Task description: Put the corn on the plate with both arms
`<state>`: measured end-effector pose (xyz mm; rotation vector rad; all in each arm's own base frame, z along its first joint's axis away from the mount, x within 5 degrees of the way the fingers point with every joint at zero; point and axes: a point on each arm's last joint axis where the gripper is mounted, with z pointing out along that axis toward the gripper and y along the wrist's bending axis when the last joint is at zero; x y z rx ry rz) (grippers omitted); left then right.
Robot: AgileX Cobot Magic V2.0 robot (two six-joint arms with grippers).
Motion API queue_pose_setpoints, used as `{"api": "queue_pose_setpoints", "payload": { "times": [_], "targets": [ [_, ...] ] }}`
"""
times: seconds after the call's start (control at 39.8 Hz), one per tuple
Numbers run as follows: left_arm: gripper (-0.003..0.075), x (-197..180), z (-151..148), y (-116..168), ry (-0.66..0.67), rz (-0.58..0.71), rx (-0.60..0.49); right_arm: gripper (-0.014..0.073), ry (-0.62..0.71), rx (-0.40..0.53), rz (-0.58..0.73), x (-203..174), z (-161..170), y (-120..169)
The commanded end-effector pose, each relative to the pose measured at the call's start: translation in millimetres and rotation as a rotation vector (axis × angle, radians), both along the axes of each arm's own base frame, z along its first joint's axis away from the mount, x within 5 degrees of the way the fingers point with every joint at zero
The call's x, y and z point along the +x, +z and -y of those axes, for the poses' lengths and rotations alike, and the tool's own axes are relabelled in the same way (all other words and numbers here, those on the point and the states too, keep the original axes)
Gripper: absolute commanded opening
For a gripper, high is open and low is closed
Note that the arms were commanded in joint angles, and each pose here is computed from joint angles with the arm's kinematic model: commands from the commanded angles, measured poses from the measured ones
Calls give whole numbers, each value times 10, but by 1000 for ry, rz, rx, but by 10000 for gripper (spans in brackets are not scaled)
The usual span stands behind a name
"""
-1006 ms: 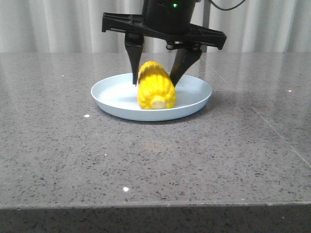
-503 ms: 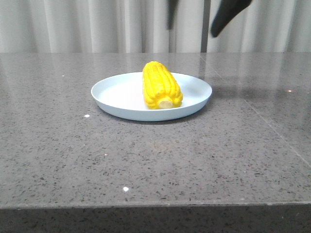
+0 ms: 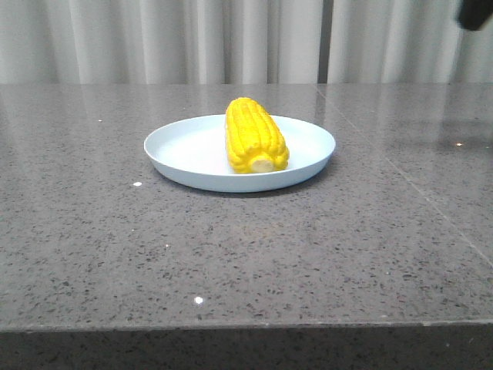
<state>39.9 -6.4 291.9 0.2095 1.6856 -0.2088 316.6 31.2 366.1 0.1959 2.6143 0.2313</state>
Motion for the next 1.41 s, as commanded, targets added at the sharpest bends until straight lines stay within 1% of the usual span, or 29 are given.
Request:
{"api": "queue_pose_setpoints", "payload": {
  "times": [0.0,0.03,0.15,0.23,0.35,0.43,0.5,0.68,0.86,1.01,1.11,1.38],
  "targets": [
    [-20,-8,11,153,-14,92,-42,-70,-8,-28,152,-251,193,254],
    [-20,-8,11,153,-14,92,-42,-60,-4,-36,160,-290,212,236],
    [-20,-8,11,153,-14,92,-42,-63,2,-44,226,-578,212,248],
    [-20,-8,11,153,-14,92,-42,-63,44,-60,284,-767,152,256],
    [-20,-8,11,153,-14,92,-42,-63,135,-95,428,-1156,62,242],
    [-20,-8,11,153,-14,92,-42,-63,165,-106,504,-1351,39,158],
    [-20,-8,11,153,-14,92,-42,-63,168,-104,578,-1573,48,26],
    [-20,-8,11,153,-14,92,-42,-63,136,-111,769,-2037,127,-298],
    [-20,-8,11,153,-14,92,-42,-70,110,-117,959,-2446,194,-565],
    [-20,-8,11,153,-14,92,-42,-70,98,-113,1052,-2651,223,-690],
    [-20,-8,11,153,-14,92,-42,-70,92,-111,1096,-2715,232,-684],
    [-20,-8,11,153,-14,92,-42,-70,90,-110,1107,-2718,233,-674]
  ]
}}
